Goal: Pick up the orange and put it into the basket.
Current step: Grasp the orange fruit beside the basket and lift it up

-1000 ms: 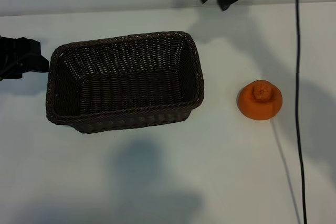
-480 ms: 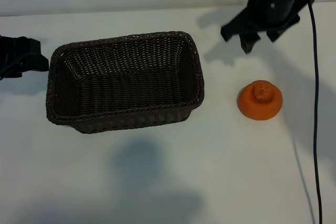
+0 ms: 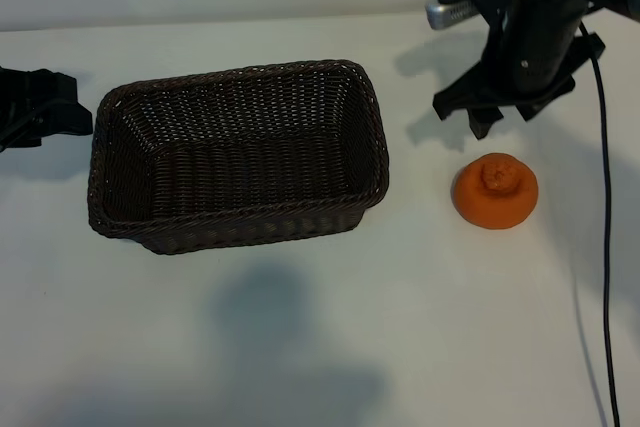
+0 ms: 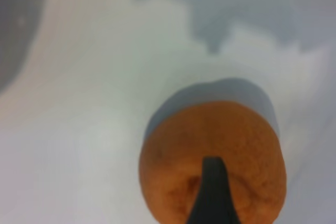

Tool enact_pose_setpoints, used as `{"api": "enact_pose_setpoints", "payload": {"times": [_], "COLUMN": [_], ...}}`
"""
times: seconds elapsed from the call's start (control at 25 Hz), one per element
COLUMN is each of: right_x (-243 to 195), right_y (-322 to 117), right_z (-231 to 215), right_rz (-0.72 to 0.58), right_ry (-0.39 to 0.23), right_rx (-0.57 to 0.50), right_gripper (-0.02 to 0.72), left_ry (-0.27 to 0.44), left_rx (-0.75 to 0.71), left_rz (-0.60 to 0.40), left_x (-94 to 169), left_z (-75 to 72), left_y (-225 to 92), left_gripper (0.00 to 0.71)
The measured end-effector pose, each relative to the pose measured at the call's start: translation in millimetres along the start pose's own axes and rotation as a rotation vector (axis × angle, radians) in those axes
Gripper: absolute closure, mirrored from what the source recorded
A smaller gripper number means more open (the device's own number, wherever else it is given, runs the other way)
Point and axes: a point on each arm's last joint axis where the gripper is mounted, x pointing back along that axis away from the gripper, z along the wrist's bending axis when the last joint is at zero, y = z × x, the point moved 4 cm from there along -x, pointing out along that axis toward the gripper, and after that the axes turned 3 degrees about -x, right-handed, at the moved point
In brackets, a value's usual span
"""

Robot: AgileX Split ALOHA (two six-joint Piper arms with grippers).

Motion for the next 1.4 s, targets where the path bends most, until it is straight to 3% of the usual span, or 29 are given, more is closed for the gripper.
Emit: {"api": "enact_pose_setpoints", "payload": {"times": [0.64, 1.04, 1.4], "right_x": [-32, -15, -19], "right_y": [-27, -28, -31], "right_z": [-12, -2, 0], "right_rz": [0.06, 0.042, 0.047], "right_ry": [0.003, 0.083, 0.097], "right_rx": [-0.045, -0.082, -0.08], "right_gripper": [0.177, 0.177, 0.177], "left_ry": [0.0, 0.0, 0.0], "left_rx": [-0.002, -0.002, -0.002], "left_rz": [0.0, 0.0, 0.0], "left_x": [0, 0, 0], "left_z": [0.0, 0.0, 0.0], "left_y": [0, 0, 0], "left_gripper": [0.119, 0.119, 0.119]}}
